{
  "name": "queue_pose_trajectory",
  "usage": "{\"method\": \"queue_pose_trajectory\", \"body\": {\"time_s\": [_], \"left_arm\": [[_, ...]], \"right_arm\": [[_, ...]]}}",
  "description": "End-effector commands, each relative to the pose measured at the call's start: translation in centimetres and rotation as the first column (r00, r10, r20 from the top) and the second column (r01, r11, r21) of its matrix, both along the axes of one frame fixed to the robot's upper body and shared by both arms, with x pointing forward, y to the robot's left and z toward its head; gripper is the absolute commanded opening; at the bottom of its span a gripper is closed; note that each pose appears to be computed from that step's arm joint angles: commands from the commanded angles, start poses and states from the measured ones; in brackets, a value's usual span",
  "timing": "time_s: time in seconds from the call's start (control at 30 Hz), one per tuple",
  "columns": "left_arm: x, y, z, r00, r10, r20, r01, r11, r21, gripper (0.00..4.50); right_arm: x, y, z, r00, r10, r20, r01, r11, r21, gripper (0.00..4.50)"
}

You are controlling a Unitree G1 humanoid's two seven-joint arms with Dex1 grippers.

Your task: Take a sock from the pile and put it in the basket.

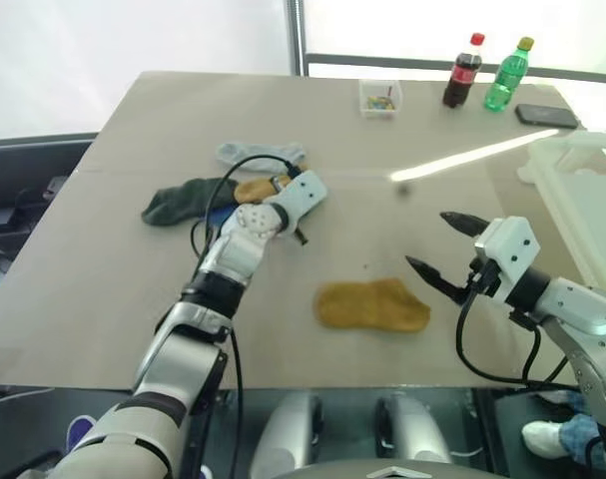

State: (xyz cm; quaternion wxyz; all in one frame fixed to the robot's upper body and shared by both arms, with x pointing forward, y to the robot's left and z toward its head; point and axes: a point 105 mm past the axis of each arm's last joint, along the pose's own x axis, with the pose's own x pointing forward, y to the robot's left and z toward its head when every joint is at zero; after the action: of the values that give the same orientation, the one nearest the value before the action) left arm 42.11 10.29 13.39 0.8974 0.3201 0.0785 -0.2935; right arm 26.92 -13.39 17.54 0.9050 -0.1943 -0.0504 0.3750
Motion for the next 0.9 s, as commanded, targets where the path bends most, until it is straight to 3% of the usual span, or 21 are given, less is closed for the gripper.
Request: {"method": "queue_pose_trajectory", "body": {"time_s": [0.03, 0.23, 0.33, 0.5, 0.7, 0.8, 0.9], "left_arm": [[-1.9, -1.4, 2.7, 0.997, -0.071, -0.004, 0.070, 0.990, -0.124, 0.06], [-4.8, -3.3, 2.7, 0.981, -0.144, -0.130, 0.105, 0.958, -0.265, 0.06], [-5.0, -3.5, 2.4, 0.982, -0.122, -0.147, 0.078, 0.959, -0.274, 0.06], [-2.0, 0.1, 1.0, 0.980, 0.119, -0.160, -0.157, 0.955, -0.252, 0.06], [0.5, 5.2, -0.5, 0.968, 0.248, -0.039, -0.250, 0.967, -0.043, 0.06], [2.2, 7.4, 0.3, 0.960, 0.280, 0.011, -0.280, 0.960, -0.010, 0.06], [3.1, 6.8, 2.7, 0.973, 0.221, 0.059, -0.217, 0.973, -0.074, 0.06]], "right_arm": [[-0.2, -0.2, 1.2, 0.998, 0.012, 0.055, -0.011, 1.000, -0.005, 4.50], [-0.1, -0.1, 0.9, 0.999, 0.029, 0.047, -0.028, 1.000, -0.008, 4.50], [0.0, -0.1, 0.9, 0.998, 0.033, 0.046, -0.033, 0.999, -0.009, 4.50], [0.0, 0.1, 0.8, 0.998, 0.042, 0.045, -0.041, 0.999, -0.011, 4.50], [0.0, 0.2, 0.8, 0.998, 0.043, 0.048, -0.042, 0.999, -0.016, 4.50], [0.1, 0.2, 0.9, 0.998, 0.048, 0.049, -0.047, 0.999, -0.020, 4.50], [0.1, 0.2, 0.9, 0.997, 0.052, 0.053, -0.051, 0.998, -0.025, 4.50]]}}
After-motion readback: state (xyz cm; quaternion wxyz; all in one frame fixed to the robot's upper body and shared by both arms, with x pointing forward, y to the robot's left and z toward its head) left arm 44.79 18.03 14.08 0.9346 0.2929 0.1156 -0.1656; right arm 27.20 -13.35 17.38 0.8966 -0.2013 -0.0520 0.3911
